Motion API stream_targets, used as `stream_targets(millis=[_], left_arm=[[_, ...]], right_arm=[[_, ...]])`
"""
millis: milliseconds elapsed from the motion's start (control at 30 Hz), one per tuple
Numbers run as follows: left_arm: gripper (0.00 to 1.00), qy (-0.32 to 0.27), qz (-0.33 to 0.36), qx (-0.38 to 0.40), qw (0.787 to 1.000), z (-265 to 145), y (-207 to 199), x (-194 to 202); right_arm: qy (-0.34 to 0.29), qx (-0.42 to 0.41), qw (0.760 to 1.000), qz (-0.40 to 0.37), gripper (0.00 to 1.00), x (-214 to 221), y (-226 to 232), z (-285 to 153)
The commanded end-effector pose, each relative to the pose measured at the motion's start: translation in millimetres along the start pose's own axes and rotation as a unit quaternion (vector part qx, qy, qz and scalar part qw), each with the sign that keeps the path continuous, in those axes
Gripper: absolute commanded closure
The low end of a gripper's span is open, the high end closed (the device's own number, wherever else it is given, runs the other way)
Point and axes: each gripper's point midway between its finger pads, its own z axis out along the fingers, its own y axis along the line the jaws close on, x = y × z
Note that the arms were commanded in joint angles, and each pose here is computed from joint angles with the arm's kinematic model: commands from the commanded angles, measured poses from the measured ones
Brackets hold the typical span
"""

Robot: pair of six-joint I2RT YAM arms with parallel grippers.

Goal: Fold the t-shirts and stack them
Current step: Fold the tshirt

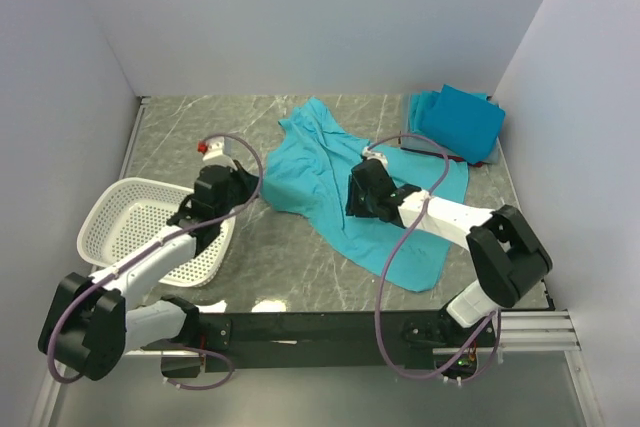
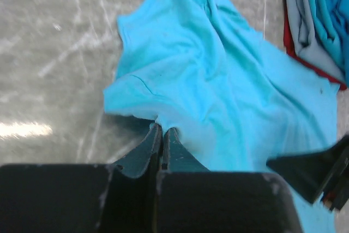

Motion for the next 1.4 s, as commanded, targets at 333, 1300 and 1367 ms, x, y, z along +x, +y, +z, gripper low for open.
stream_targets(millis=[333, 1300, 1367], left_arm=[[0.99, -0.039, -0.007, 0.025, 0.999, 6.6, 21.5, -78.1], [0.99, -0.033, -0.041, 0.054, 0.997, 8.3, 50.3, -84.2], [0.99, -0.036, -0.039, 0.053, 0.997, 7.3, 50.6, -84.8]], right_arm=[[0.021, 0.059, 0.997, 0.034, 0.53, 37.2, -32.3, 7.4], [-0.031, 0.125, 0.986, 0.104, 0.53, 75.0, -53.5, -88.6], [-0.022, 0.142, 0.981, 0.128, 0.53, 91.9, -64.4, -96.6]])
